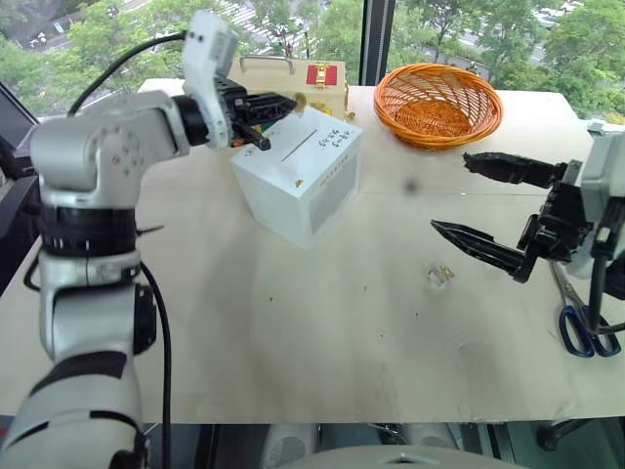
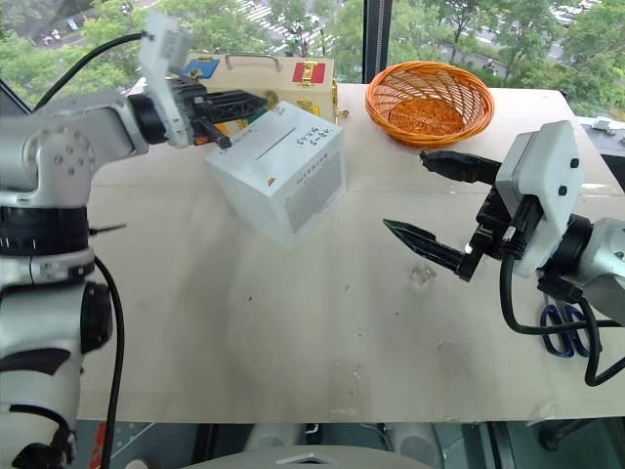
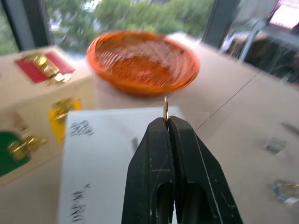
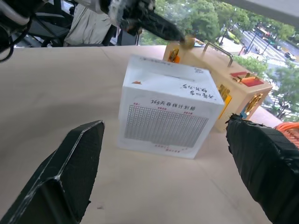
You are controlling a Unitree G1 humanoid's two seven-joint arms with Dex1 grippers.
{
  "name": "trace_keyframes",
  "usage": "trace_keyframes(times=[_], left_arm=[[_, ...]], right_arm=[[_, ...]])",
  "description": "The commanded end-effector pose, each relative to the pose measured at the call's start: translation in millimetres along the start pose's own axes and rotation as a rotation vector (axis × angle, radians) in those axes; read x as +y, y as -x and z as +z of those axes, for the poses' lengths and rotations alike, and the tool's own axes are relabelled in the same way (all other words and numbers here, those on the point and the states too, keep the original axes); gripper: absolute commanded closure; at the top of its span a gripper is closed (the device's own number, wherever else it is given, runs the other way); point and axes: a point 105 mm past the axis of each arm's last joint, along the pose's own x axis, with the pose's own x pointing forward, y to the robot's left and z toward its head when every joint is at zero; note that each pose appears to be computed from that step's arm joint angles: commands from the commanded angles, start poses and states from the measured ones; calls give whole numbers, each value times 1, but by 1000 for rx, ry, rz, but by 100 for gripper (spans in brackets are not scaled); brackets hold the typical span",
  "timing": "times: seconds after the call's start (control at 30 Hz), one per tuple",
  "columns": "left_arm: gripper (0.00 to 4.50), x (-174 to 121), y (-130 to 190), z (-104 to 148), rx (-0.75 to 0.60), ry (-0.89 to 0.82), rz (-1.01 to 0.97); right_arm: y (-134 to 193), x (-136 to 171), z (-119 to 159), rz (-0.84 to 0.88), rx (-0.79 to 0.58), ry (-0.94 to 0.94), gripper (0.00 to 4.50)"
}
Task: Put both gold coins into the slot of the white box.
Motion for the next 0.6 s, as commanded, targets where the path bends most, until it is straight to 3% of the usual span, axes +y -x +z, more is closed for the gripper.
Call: trace_keyframes(times=[0.03, 0.6], left_arm=[[450, 4, 2, 10, 58, 12, -4], [450, 9, -4, -8, 261, -18, 53]], right_arm=[[10, -4, 17, -39, -40, 90, 6], [11, 2, 9, -50, -36, 71, 6]])
